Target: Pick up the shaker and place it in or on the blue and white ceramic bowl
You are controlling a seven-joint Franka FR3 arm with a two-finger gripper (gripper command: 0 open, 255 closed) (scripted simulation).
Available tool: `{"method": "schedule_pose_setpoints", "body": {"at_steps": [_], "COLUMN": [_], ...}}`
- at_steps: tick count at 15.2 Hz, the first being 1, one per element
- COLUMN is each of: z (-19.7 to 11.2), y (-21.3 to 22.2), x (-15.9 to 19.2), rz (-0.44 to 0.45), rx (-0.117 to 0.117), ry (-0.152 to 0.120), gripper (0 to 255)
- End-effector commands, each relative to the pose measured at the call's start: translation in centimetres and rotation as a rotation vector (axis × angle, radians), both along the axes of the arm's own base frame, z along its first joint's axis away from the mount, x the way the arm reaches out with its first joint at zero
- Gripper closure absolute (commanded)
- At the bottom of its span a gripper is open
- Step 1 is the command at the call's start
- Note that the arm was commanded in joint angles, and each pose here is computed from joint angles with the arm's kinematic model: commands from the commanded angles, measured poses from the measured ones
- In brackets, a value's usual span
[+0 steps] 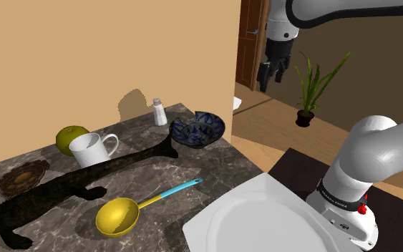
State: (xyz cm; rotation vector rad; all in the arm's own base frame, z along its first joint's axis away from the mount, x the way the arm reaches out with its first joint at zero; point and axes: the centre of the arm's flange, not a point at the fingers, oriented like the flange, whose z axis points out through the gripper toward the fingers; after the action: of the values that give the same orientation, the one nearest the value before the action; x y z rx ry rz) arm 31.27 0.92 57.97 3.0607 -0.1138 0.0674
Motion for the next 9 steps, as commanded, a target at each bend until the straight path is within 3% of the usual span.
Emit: {"method": "schedule_pose_setpoints", "body": {"at_steps": [1, 9], "z": [0.0, -2.3], "y": [0.0, 6.8], "x": [0.0, 6.3], "rz": [0.0, -0.019], "rx": [0.0, 0.044], "ry": [0.0, -0.056], "gripper": [0, 0]}}
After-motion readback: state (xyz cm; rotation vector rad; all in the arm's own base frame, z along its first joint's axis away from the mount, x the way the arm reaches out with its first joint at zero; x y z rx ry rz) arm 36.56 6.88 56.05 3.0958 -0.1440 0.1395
